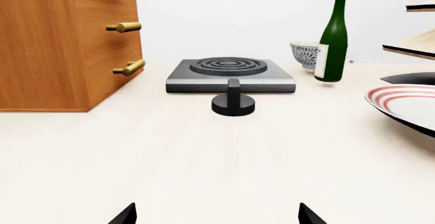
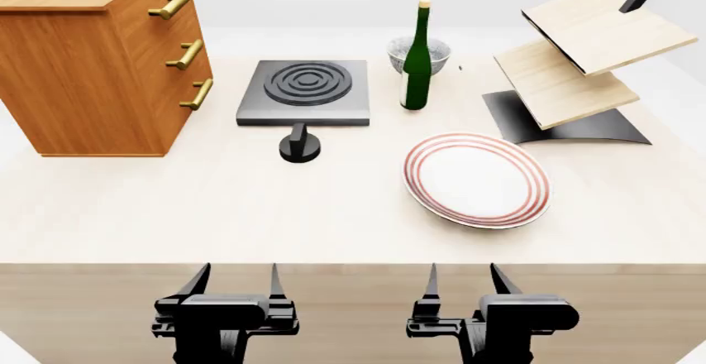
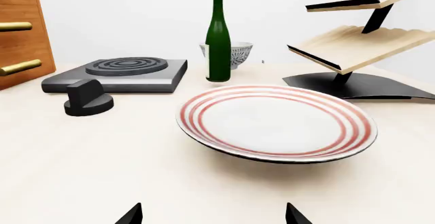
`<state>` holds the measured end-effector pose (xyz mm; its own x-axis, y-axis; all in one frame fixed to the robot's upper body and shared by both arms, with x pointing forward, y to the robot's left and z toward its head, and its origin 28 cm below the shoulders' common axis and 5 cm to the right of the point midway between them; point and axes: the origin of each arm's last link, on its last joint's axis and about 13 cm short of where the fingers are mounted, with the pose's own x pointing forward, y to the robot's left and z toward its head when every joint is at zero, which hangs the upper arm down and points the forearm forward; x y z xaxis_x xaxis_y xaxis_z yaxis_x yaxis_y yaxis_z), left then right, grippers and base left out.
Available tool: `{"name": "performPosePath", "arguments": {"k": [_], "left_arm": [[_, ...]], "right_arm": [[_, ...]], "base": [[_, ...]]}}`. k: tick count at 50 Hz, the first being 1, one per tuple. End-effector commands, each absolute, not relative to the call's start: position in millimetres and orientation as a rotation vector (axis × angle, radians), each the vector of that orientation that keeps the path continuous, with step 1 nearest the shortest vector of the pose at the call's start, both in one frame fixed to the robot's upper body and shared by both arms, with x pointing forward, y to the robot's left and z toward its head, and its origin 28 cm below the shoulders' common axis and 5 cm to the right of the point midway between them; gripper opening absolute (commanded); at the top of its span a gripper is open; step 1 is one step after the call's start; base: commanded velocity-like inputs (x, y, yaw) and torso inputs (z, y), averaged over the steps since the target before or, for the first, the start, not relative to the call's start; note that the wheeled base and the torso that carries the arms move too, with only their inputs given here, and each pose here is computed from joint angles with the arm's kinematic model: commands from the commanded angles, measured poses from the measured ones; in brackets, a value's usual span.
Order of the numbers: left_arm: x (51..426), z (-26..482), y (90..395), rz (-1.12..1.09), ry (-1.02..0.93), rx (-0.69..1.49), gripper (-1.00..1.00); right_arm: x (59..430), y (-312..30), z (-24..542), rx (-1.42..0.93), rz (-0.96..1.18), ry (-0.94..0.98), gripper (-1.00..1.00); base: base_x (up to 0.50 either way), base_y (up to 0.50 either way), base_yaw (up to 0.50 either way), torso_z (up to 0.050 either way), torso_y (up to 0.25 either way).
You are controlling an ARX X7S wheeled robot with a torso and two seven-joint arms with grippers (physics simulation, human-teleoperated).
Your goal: Turn on the stove.
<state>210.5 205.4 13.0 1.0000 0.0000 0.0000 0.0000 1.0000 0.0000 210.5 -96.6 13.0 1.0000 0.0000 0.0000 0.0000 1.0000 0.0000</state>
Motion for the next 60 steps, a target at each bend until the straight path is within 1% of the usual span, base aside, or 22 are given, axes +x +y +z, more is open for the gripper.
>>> {"name": "performPosePath", "arguments": {"k": [1,2,3,8,11,13,14,17,18,20,23,28,31,35,45,49,60], "left_arm": [[210.3,13.2,205.4,0.000,0.000,0.000,1.00],[209.8,14.3,205.2,-0.005,-0.007,-0.002,1.00],[209.1,15.2,204.9,-0.009,-0.017,0.003,1.00],[209.5,13.7,206.2,0.017,-0.010,0.015,1.00],[209.9,13.8,206.8,0.014,0.006,-0.005,1.00],[210.6,12.4,205.3,-0.036,0.025,-0.030,1.00],[210.8,12.3,206.5,0.007,0.025,-0.011,1.00],[214.0,19.3,208.2,0.028,-0.018,0.058,1.00],[214.9,26.7,208.6,-0.002,-0.038,0.064,1.00],[217.7,37.2,210.0,0.004,0.019,0.033,1.00],[221.8,59.3,213.4,0.004,0.089,0.009,1.00],[215.9,94.7,217.2,-0.040,0.060,-0.012,1.00],[207.7,127.6,220.6,-0.066,-0.008,-0.021,1.00],[200.2,146.1,221.3,-0.098,-0.015,-0.051,1.00],[203.8,147.4,224.4,-0.084,-0.026,-0.052,1.00],[203.0,146.0,224.4,-0.088,-0.031,-0.045,1.00],[201.2,144.4,224.8,-0.089,-0.027,-0.051,1.00]], "right_arm": [[210.5,-96.3,13.1,0.000,0.000,0.000,1.00],[211.3,-95.9,13.3,-0.060,-0.026,0.034,1.00],[211.2,-94.8,13.2,-0.068,-0.018,0.027,1.00],[208.9,-97.1,16.4,-0.017,-0.042,-0.008,1.00],[208.3,-97.4,18.6,-0.056,-0.074,-0.022,1.00],[209.9,-98.6,17.1,-0.040,-0.091,0.009,1.00],[211.8,-99.5,14.8,-0.033,-0.100,0.054,1.00],[214.7,-101.5,20.6,0.007,-0.105,0.077,1.00],[215.5,-101.9,27.6,-0.006,-0.106,0.068,1.00],[215.2,-101.5,38.4,-0.033,-0.103,0.054,1.00],[216.1,-104.0,68.9,0.013,-0.077,0.068,1.00],[211.3,-106.6,106.4,0.027,-0.051,0.065,1.00],[202.6,-108.1,127.7,0.055,-0.022,0.052,1.00],[198.4,-110.2,144.5,0.066,-0.037,0.027,1.00],[195.4,-111.6,153.7,0.062,-0.058,0.005,1.00],[193.9,-111.2,151.8,0.119,-0.035,-0.026,1.00],[192.2,-109.9,151.3,0.140,-0.018,-0.037,1.00]], "base": [[0.00,0.00,0.00,0.000,0.000],[0.00,0.00,0.00,0.000,0.000],[0.00,0.00,0.00,0.000,0.000],[0.00,0.00,0.00,0.000,0.000],[0.00,0.00,0.00,0.000,0.000],[0.00,0.00,0.00,0.000,0.000],[0.00,0.00,0.00,0.000,0.000],[0.00,0.00,0.00,0.000,0.000],[0.00,0.00,0.00,0.000,0.000],[0.00,0.00,0.00,0.000,0.000],[0.00,0.00,0.00,0.000,0.000],[0.00,0.00,0.00,0.000,0.000],[0.00,0.00,0.00,0.000,0.000],[0.00,0.00,0.00,0.000,0.000],[0.00,0.00,0.00,0.000,0.000],[0.08,0.00,0.00,0.000,0.000],[0.49,-0.01,0.00,0.000,0.000]]}}
